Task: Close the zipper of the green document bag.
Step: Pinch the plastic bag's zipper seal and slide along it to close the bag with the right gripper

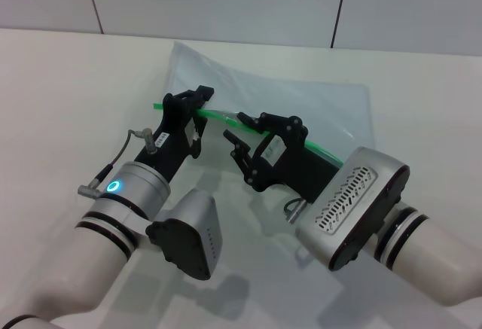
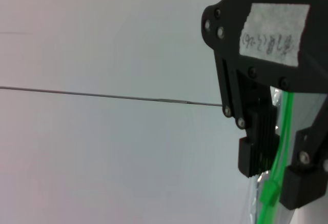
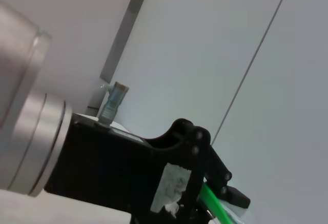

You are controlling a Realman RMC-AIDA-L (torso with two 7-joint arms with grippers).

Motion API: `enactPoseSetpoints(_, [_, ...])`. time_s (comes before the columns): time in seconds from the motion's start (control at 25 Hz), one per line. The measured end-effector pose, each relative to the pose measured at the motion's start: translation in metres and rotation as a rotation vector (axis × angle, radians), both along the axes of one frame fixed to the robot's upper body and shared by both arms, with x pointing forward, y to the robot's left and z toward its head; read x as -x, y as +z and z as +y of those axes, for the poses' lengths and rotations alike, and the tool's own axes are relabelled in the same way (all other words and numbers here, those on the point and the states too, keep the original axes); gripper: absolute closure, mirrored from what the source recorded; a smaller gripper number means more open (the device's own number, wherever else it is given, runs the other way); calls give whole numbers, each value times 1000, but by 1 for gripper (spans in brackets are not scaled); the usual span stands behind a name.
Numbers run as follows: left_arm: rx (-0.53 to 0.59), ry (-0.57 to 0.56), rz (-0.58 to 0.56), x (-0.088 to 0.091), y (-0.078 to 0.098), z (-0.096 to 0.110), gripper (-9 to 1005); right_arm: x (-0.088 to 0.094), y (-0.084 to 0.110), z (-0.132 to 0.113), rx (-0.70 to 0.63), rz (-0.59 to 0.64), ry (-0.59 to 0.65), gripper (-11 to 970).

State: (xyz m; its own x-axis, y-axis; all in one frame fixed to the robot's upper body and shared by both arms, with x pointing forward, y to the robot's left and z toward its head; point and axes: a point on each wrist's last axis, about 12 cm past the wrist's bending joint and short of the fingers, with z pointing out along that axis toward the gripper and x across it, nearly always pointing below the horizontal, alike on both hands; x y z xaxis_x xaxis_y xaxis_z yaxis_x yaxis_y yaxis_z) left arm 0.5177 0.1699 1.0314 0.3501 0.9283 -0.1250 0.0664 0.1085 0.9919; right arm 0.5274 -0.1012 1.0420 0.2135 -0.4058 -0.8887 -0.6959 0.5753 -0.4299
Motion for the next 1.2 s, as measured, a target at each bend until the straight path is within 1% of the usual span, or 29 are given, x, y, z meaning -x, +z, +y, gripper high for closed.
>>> enactPoseSetpoints(1.2, [-7,-22,-11,1,1,-2,942,-4,2,1,3,-11,-2,687])
